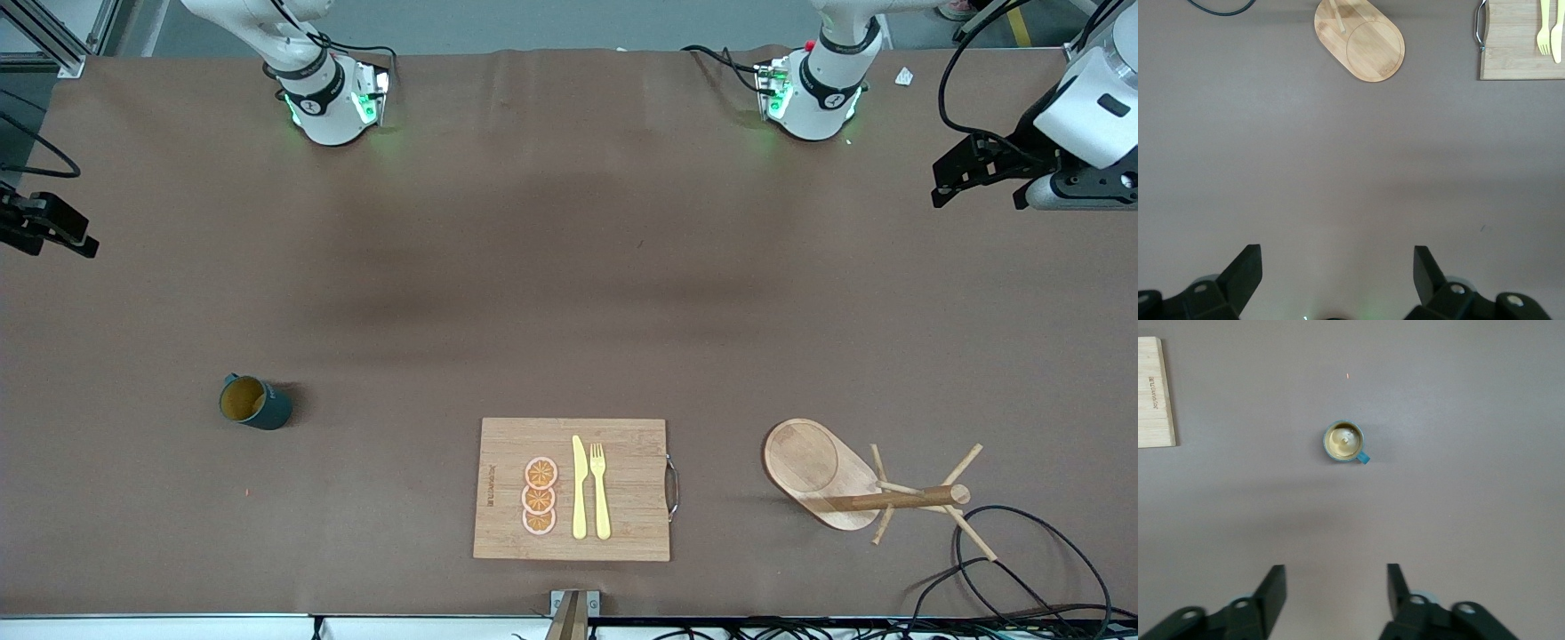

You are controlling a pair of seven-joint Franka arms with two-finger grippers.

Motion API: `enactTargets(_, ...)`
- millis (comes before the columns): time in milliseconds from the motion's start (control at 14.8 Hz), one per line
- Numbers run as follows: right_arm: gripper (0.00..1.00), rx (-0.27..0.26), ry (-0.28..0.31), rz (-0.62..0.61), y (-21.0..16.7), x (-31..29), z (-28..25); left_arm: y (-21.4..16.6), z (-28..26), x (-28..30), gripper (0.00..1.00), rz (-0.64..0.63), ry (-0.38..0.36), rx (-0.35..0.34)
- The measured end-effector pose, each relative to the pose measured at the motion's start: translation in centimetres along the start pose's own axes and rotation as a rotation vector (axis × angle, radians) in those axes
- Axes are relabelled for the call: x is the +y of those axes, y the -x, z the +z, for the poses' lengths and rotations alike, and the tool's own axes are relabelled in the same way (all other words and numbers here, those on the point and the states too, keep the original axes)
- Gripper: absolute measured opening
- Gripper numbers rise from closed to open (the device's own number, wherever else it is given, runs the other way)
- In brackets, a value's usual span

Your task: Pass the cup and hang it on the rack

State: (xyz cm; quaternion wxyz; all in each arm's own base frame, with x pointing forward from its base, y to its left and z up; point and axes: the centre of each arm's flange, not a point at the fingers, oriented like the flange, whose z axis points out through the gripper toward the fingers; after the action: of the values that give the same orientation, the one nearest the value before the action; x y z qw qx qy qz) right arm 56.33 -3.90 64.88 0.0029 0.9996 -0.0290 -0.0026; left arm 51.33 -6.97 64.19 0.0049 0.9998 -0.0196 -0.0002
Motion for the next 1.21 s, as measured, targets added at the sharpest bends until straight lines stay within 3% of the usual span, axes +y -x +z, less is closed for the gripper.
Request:
enactTargets(67,0.85,0.0,0.0,0.0,0.0,0.0,0.0,0.0,0.0,0.0,1.0,0.0,0.0,0.001)
enactTargets(202,0.82,0.0,0.0,0.0,0.0,0.0,0.0,0.0,-0.1,-0.1,1.0,-0.001,0.0,0.004)
enactTargets(472,0.35,0.0,0.0,0.0,0.0,0.0,0.0,-1.1,0.2,-0.1,1.0,0.0,0.006,0.006)
enactTargets(675,0.08,0.0,0.001,0.0,0.0,0.0,0.0,-2.5,0.6,-0.1,1.0,0.002,0.013,0.004)
enactTargets(742,0.07,0.0,0.001,0.0,0.0,0.0,0.0,-2.7,0.6,-0.2,1.0,0.002,0.014,0.004)
enactTargets(810,0.08,0.0,0.001,0.0,0.0,0.0,0.0,-2.8,0.6,-0.2,1.0,0.001,0.015,0.005)
enactTargets(877,0.15,0.0,0.001,0.0,0.0,0.0,0.0,-2.8,0.6,-0.2,1.0,0.001,0.015,0.006)
enactTargets(1214,0.62,0.0,0.001,0.0,0.0,0.0,0.0,-2.8,0.3,-0.1,1.0,0.002,0.015,0.011)
